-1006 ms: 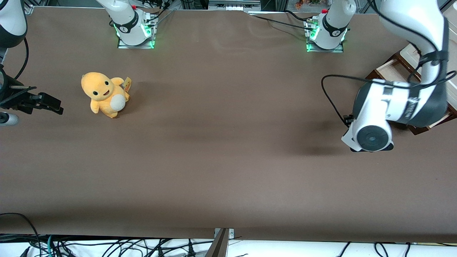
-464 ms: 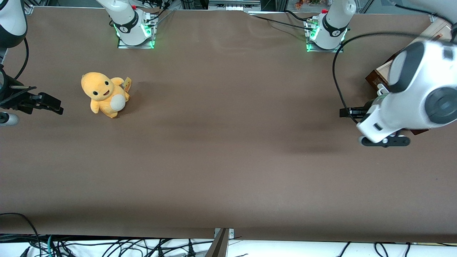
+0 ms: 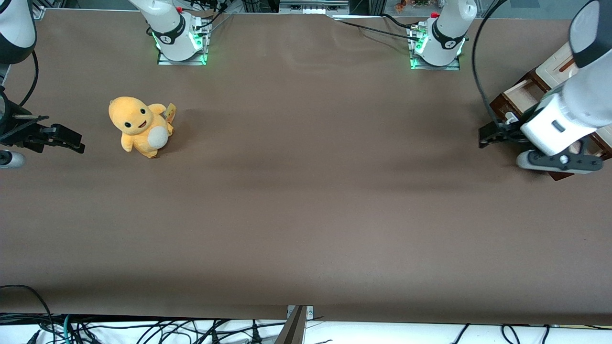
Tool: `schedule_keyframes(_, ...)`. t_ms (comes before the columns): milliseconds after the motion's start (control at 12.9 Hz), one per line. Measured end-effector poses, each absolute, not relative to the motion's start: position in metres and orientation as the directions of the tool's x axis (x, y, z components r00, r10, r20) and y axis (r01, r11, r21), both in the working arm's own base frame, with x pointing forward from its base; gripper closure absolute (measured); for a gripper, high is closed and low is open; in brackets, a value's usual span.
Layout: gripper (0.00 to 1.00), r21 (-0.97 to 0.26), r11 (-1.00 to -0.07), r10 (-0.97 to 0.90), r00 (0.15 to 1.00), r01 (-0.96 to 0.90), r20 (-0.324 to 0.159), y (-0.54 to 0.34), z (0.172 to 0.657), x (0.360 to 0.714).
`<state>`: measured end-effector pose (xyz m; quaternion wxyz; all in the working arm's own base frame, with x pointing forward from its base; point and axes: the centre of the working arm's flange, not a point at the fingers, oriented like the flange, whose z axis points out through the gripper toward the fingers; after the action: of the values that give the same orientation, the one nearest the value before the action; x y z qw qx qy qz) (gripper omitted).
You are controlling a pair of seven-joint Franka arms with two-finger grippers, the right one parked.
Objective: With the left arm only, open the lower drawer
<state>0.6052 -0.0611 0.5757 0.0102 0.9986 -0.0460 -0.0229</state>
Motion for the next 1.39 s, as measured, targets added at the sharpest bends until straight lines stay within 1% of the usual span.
schedule_keyframes(232, 0.00, 0.017, -0.994, -0.107, 0.994, -0.107, 0.020, -0.046, 0.560, 0.586)
schedule_keyframes(387, 0.00, 0.016, -0.993, -0.115, 0.993, -0.115, 0.030, -0.045, 0.554, 0.574)
schedule_keyframes(619, 0.00, 0.016, -0.993, -0.113, 0.993, -0.114, 0.044, -0.043, 0.560, 0.568)
schedule_keyframes(773, 0.00, 0.016, -0.994, -0.112, 0.993, -0.113, 0.043, -0.042, 0.565, 0.564)
schedule_keyframes(1083, 0.00, 0.017, -0.994, -0.108, 0.994, -0.108, 0.016, -0.039, 0.564, 0.560)
schedule_keyframes(1392, 0.00, 0.017, -0.995, -0.100, 0.995, -0.100, 0.009, -0.035, 0.564, 0.559)
